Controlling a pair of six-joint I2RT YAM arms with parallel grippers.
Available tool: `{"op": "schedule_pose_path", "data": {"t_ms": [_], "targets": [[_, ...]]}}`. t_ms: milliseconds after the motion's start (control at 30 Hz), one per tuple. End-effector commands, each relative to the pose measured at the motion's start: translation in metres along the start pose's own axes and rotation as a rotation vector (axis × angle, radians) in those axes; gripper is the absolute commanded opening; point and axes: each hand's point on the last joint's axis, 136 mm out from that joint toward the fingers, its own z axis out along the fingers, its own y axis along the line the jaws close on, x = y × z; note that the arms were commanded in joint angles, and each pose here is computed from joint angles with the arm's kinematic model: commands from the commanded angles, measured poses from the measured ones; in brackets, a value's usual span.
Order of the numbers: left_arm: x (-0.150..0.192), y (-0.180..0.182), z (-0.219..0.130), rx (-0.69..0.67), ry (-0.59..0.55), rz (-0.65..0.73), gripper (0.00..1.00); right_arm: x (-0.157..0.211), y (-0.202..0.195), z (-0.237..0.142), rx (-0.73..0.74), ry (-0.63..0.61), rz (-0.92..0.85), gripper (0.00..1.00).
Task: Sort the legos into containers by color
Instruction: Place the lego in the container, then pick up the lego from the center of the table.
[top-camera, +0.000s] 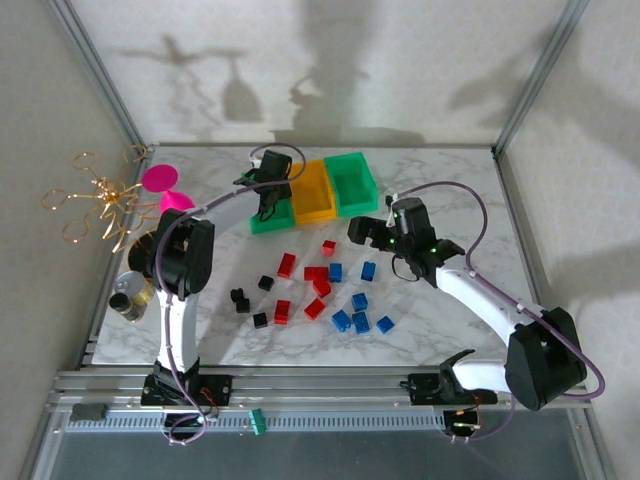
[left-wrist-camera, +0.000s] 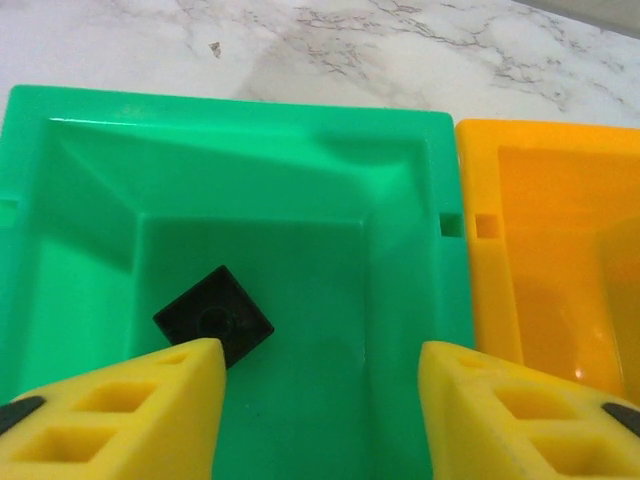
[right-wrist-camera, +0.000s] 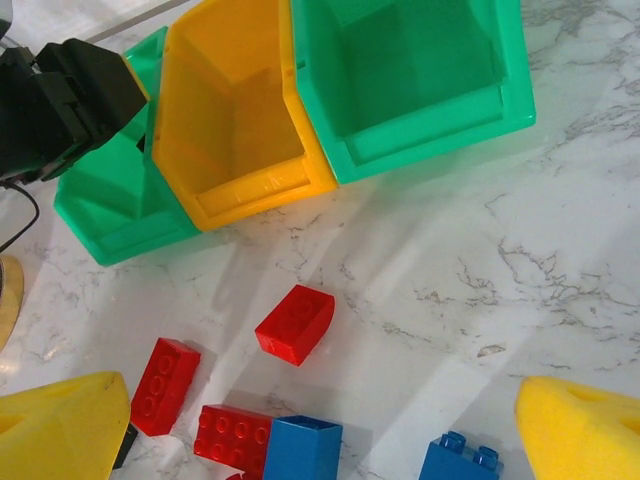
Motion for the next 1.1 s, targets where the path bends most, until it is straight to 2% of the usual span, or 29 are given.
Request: {"op": "schedule_pose_path", "data": {"t_ms": [0,100,367,600,900,1067], "targets": [[-0.021,-0.007,-0.038,0.033,-0.043,0.017,0.59,-0.008,0.005,-0.007,0.003,-0.016,-0.032,0.99],[-0.017,-0.003,-0.054,0.051,-0.054,0.016,0.67,-0.004,0.004,-0.009,0.005,-0.003,-0.039,0.99],[0.005,-0.001,-0.107,0.114,-0.046,0.013,0.75,0.016,0.002,-0.009,-0.016,0.059,-0.042,0.99],[0.061,0.013,-0.149,0.147,0.018,0.003,0.76,0.047,0.006,-0.005,-0.056,0.134,-0.053,0.99],[0.131,0.052,-0.173,0.082,0.118,0.009,0.74,0.100,0.026,0.003,-0.132,0.242,-0.059,0.99],[0.170,0.063,-0.173,0.077,0.232,0.037,0.74,0.114,0.036,0.005,-0.196,0.262,0.005,0.99]]}}
